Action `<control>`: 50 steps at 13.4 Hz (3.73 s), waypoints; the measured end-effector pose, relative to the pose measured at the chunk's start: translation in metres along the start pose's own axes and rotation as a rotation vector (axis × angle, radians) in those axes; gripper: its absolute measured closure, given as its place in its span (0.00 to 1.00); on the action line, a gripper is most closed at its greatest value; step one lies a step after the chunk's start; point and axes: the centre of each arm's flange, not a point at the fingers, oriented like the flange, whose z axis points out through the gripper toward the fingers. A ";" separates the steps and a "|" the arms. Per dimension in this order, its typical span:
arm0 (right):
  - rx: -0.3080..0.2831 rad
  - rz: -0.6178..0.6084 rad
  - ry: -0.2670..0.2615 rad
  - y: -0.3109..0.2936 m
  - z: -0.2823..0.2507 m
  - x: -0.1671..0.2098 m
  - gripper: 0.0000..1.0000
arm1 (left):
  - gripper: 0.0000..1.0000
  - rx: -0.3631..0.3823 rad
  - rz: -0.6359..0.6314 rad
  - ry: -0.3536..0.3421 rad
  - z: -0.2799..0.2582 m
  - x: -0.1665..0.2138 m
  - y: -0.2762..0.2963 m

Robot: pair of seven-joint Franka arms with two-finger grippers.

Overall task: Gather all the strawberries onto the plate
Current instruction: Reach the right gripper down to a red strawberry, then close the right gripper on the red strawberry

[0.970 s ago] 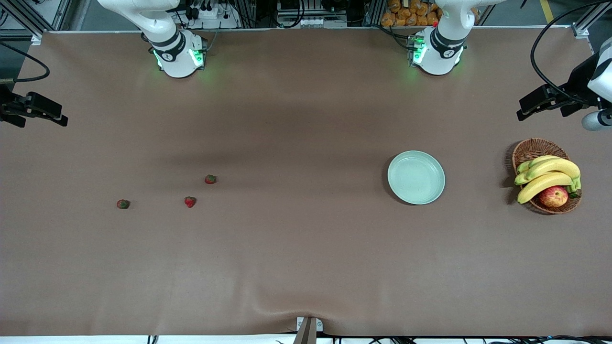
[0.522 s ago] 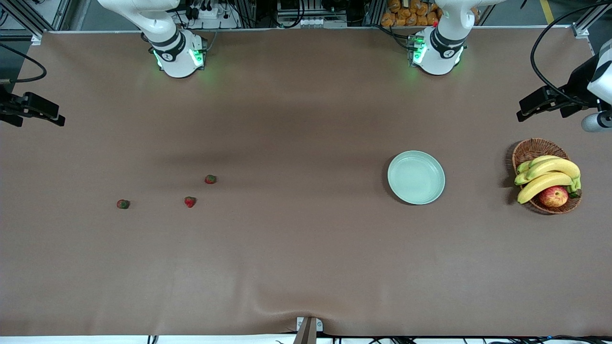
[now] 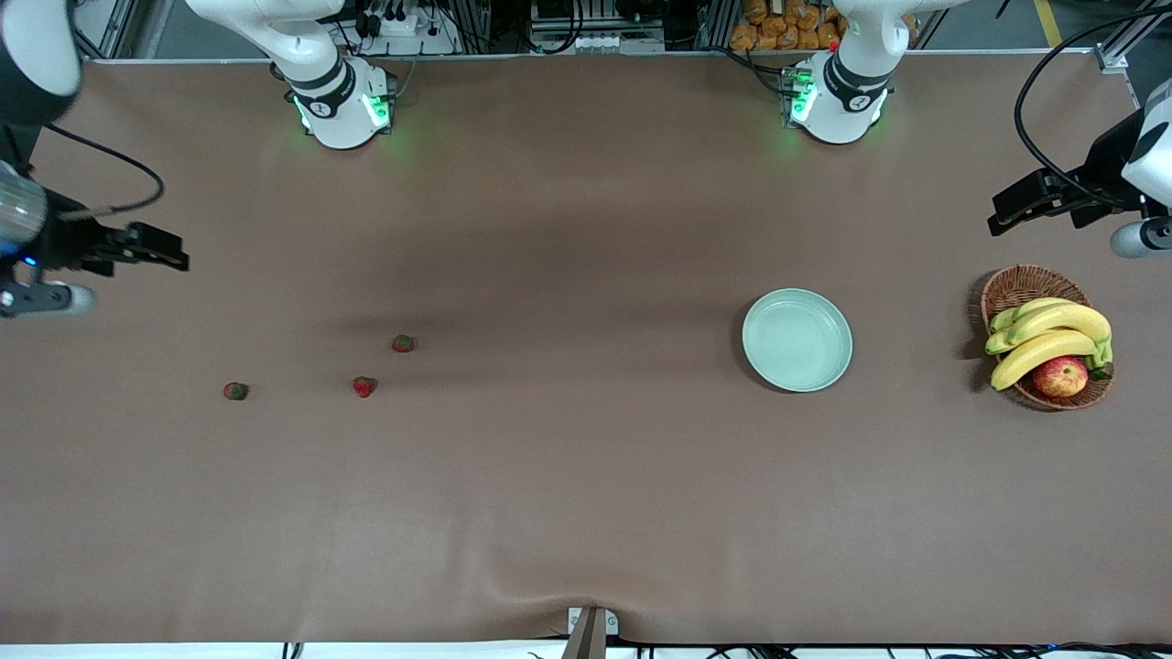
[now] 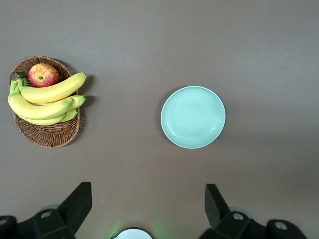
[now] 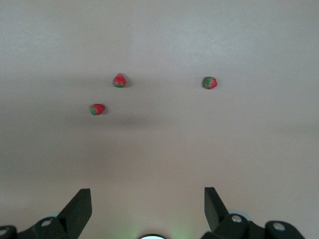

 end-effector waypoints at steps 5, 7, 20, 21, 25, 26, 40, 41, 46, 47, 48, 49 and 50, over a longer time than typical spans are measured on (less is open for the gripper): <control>0.027 -0.009 -0.006 -0.022 0.039 0.017 0.00 | 0.00 -0.003 0.009 0.017 -0.001 0.001 0.005; 0.032 -0.014 -0.008 -0.026 0.071 0.023 0.00 | 0.00 -0.003 0.008 0.016 -0.001 0.001 0.004; -0.014 -0.002 0.032 -0.099 0.270 0.071 0.00 | 0.00 -0.003 0.006 0.014 0.000 0.003 0.003; -0.015 -0.001 0.045 -0.098 0.283 0.070 0.00 | 0.00 -0.003 0.005 0.014 0.000 0.003 0.002; -0.024 0.055 0.056 -0.123 0.324 0.059 0.00 | 0.00 -0.006 0.002 0.028 -0.001 0.005 0.001; -0.028 0.066 0.060 -0.139 0.330 0.058 0.00 | 0.00 -0.008 0.002 0.036 0.000 0.007 0.001; -0.052 0.127 0.023 -0.163 0.380 0.051 0.00 | 0.00 -0.010 0.081 0.041 0.005 0.016 -0.013; -0.054 0.125 0.020 -0.165 0.381 0.049 0.09 | 0.00 -0.010 0.082 0.041 0.005 0.016 -0.012; -0.058 0.134 0.019 -0.176 0.383 0.046 0.34 | 0.00 -0.010 0.084 0.041 0.005 0.016 -0.011; -0.058 0.135 0.019 -0.176 0.383 0.046 0.43 | 0.00 -0.010 0.083 0.041 0.005 0.016 -0.012; -0.058 0.137 0.019 -0.175 0.383 0.046 0.54 | 0.00 -0.010 0.082 0.041 0.005 0.016 -0.012; -0.059 0.140 0.017 -0.174 0.382 0.046 0.67 | 0.00 -0.010 0.082 0.041 0.005 0.016 -0.012; -0.059 0.141 0.019 -0.173 0.382 0.046 0.67 | 0.00 -0.010 0.082 0.041 0.005 0.016 -0.012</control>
